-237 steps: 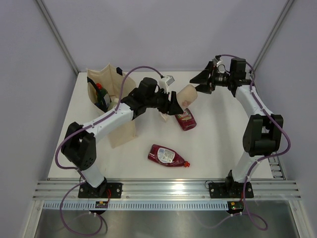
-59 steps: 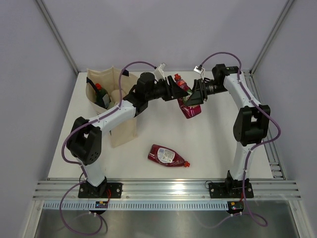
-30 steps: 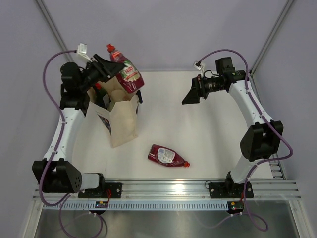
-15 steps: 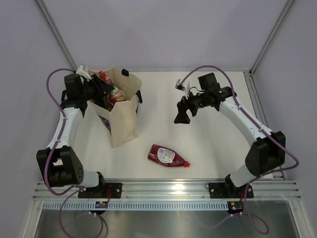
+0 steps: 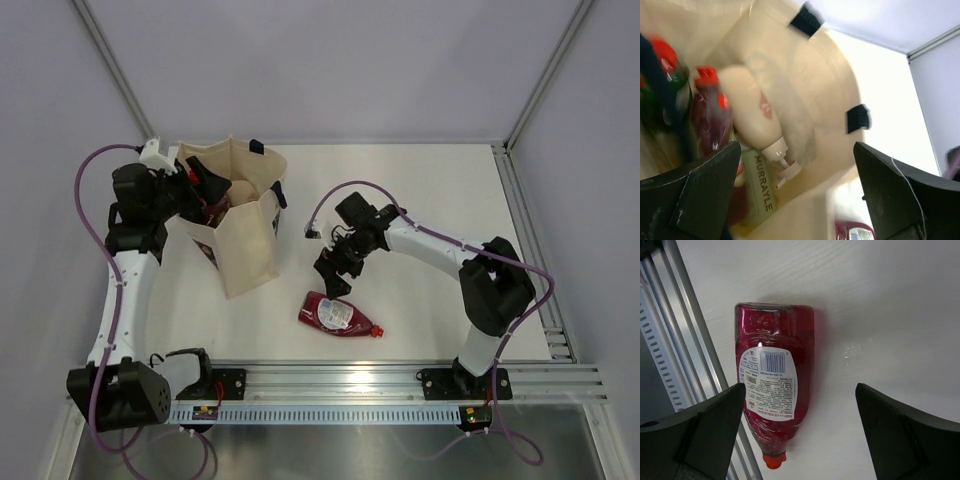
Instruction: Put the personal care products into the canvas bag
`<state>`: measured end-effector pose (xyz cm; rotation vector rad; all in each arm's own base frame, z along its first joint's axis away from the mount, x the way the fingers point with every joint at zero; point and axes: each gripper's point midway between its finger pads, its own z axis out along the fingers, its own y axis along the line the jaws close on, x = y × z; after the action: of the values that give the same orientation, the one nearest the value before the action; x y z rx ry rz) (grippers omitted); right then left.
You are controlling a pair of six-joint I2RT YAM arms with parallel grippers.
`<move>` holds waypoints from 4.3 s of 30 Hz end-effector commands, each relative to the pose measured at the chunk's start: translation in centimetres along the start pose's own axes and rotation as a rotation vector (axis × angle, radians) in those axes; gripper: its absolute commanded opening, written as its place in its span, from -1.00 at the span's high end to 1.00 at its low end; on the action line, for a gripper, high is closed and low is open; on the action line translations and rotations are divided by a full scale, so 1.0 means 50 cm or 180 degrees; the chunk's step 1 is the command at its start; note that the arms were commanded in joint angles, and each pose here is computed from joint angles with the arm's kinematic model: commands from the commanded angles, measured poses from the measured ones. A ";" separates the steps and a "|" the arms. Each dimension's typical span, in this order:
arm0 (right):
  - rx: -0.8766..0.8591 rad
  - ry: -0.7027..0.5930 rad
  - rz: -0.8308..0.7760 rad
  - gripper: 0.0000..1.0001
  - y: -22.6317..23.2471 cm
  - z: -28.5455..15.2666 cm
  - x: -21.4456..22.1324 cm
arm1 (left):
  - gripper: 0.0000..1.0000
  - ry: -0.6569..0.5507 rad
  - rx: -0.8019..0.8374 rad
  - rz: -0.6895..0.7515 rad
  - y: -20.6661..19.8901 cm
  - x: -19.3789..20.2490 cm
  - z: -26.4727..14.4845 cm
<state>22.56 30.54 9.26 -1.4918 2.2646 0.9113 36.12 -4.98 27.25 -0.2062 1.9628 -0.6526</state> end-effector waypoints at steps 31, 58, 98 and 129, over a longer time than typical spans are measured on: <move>-0.0430 -0.0373 0.0552 1.00 -0.016 -0.074 -0.030 | -0.98 -0.0270 0.1757 -0.0017 -0.317 0.123 -0.210; -0.0930 -0.2641 0.2195 1.00 -0.123 -0.435 -0.250 | -0.98 0.1291 0.1903 -0.0248 -0.588 0.362 0.222; 0.0448 -0.2356 0.0993 -0.99 -0.210 -0.499 -0.112 | 1.00 -0.0134 0.1012 0.0241 -0.371 -0.124 -0.023; 0.1446 -0.1834 0.1072 -0.99 -0.281 -0.467 0.011 | -0.98 0.0146 -0.0065 0.1062 -0.021 -0.067 0.030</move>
<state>36.38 13.83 20.53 -0.5461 2.1330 0.9683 38.42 -4.60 23.85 0.1102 2.2291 -0.4225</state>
